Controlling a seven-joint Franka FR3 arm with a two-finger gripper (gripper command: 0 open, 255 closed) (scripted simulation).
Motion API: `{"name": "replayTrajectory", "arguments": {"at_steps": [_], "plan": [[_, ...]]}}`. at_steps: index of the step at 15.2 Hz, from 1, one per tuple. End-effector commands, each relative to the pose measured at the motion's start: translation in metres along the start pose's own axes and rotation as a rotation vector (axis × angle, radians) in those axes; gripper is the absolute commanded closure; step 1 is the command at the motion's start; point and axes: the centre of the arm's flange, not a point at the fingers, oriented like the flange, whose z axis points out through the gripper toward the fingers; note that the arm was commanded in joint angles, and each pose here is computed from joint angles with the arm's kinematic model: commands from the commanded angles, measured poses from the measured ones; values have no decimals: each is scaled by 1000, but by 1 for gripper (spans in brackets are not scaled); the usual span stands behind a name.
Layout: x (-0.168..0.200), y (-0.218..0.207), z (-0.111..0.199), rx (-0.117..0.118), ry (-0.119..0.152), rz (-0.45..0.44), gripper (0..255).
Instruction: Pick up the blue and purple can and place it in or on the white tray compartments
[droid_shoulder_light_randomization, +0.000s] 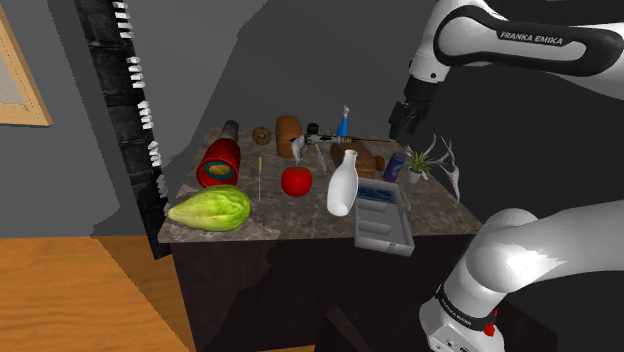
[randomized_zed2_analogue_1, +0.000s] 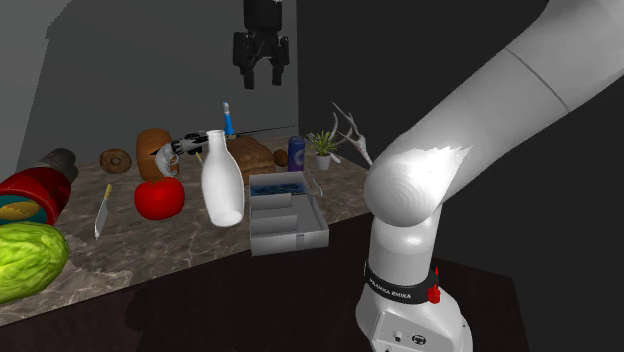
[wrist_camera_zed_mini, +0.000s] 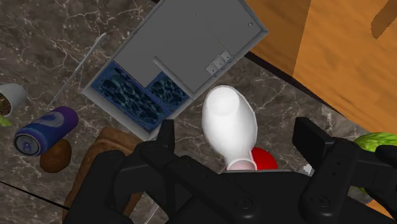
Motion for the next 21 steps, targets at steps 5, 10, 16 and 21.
{"name": "replayTrajectory", "arguments": {"at_steps": [5, 10, 16, 21], "plan": [[28, 66, 38, 4, -16, -12, 0], [53, 120, 71, 8, -30, -22, 0], [82, 184, 111, 13, -47, -33, 0], [106, 236, 145, 18, -61, -42, 0]]}}
